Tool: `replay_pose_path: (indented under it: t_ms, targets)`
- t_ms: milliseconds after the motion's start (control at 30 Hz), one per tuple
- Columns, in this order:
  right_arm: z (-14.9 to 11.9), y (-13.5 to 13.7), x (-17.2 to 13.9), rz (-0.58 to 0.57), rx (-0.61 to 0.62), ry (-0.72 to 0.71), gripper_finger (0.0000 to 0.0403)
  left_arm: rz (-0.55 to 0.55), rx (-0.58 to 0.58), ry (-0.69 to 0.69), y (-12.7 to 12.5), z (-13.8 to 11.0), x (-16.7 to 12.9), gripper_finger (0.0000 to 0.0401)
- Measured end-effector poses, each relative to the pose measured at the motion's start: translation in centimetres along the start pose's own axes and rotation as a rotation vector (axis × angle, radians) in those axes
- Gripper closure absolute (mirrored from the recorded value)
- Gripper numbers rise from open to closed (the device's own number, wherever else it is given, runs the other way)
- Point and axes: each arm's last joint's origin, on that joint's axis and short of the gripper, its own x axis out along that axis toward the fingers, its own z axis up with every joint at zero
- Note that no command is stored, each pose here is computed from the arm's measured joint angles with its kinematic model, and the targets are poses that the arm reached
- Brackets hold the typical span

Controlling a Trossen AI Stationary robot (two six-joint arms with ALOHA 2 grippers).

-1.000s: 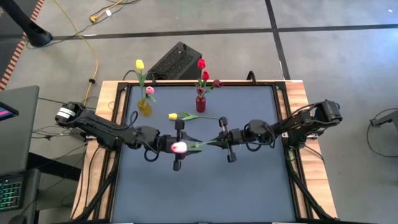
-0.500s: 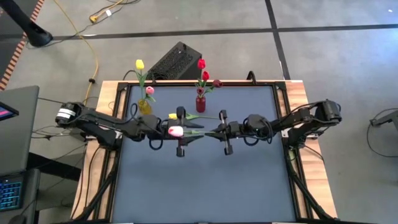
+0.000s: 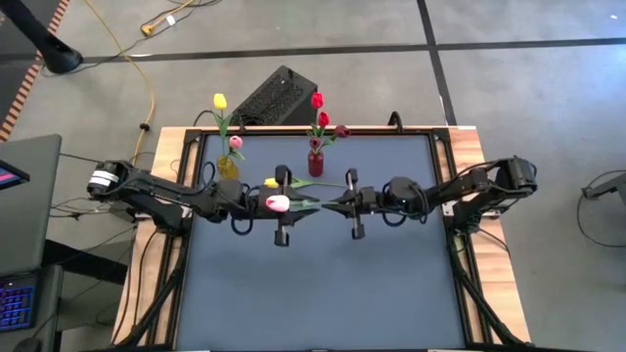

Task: Sort flowers into vase by color
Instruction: Put the pink flower into the yellow flower vase

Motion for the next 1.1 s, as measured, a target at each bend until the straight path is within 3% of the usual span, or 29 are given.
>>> replay_pose_path:
  t_ms: [167, 367, 500, 633, 833, 967, 1100]
  targets:
    - [0.1, 0.6, 0.0, 0.019, -0.005, -0.003, 0.038, 0.012, -0.001, 0.01, 0.1, -0.1, 0.0, 0.0386]
    - [0.2, 1.0, 0.1, 0.032, -0.031, -0.013, 0.0348, 0.035, -0.02, 0.015, 0.1, -0.1, 0.0, 0.0399]
    - [0.4, 0.9, 0.0, 0.029, -0.033, -0.02, 0.03, 0.043, -0.025, 0.019, 0.1, -0.1, 0.0, 0.04]
    - [0.6, 0.5, -0.1, 0.016, -0.036, -0.02, 0.0227, 0.064, -0.022, 0.049, 0.2, 0.3, -0.4, 0.04]
    - [0.8, -0.4, -0.4, -0.01, -0.037, 0.035, 0.0123, 0.171, -0.036, 0.195, 1.1, 2.1, -2.6, 0.0401]
    - [0.5, -0.7, -0.6, -0.013, -0.024, 0.092, 0.0091, 0.222, -0.08, 0.286, 1.8, 3.5, -4.9, 0.0401]
    - [0.0, -0.4, -0.6, -0.003, 0.013, 0.138, 0.0084, 0.256, -0.124, 0.378, 2.3, 4.4, -7.2, 0.0401]
